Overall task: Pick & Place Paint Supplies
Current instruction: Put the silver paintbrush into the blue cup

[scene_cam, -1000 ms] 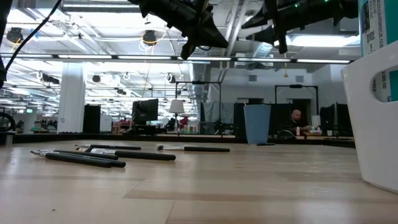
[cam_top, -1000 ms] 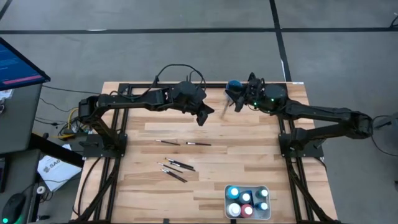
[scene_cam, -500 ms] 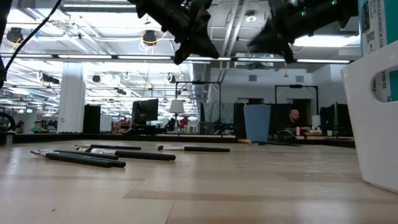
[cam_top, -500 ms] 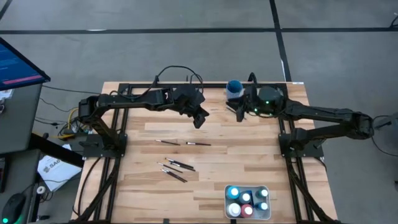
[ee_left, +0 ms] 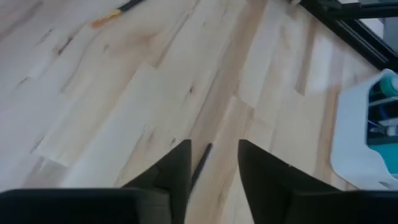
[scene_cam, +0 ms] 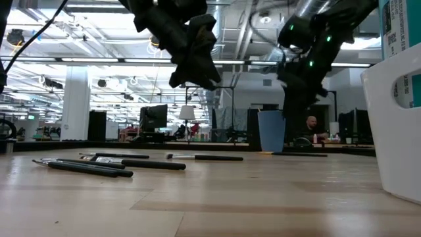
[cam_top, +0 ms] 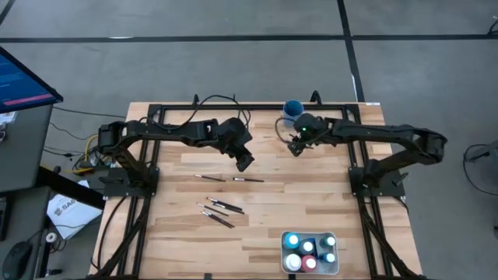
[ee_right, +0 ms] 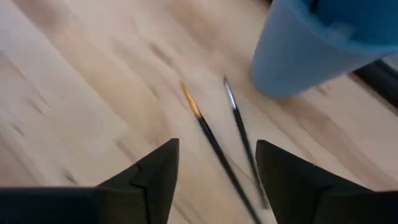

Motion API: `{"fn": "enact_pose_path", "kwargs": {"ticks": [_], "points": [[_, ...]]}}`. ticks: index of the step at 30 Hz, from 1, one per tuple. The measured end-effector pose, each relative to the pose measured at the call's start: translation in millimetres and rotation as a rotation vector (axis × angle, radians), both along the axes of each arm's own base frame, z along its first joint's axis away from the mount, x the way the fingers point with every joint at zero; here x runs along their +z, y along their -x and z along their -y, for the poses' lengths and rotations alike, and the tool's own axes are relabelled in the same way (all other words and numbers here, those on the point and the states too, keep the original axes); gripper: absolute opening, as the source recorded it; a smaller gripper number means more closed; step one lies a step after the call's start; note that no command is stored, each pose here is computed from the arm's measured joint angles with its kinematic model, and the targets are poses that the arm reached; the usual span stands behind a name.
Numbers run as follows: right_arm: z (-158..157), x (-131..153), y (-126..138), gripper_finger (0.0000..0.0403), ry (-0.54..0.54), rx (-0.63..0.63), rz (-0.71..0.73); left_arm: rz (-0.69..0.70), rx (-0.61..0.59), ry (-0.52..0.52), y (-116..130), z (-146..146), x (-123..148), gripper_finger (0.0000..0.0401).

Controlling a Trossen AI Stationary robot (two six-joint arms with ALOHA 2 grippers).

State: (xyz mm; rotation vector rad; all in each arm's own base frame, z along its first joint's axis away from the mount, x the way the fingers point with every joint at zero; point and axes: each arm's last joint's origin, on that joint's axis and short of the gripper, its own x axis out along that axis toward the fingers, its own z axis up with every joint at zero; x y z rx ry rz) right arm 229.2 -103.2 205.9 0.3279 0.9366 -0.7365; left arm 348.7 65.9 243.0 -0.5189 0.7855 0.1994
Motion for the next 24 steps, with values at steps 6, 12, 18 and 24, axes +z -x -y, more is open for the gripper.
{"fn": "enact_pose_path", "kwargs": {"ticks": [6,12,18,24], "points": [[9.2,-25.9,-4.8,0.0202,-0.073,0.119,-0.129,-0.003,-0.005,0.002,-0.1,3.0,-1.2,0.015],[22.6,-41.9,-3.5,0.0191,-0.087,0.123,-0.207,-0.003,-0.005,0.002,-0.1,3.1,-1.2,0.0147],[33.0,-57.5,-1.9,0.0191,-0.113,0.135,-0.271,-0.004,-0.005,0.003,-0.1,3.3,-1.3,0.0139],[49.6,-64.3,6.9,0.0187,-0.131,0.104,-0.296,-0.004,-0.001,0.006,-0.1,3.3,-1.3,0.0136]]}}
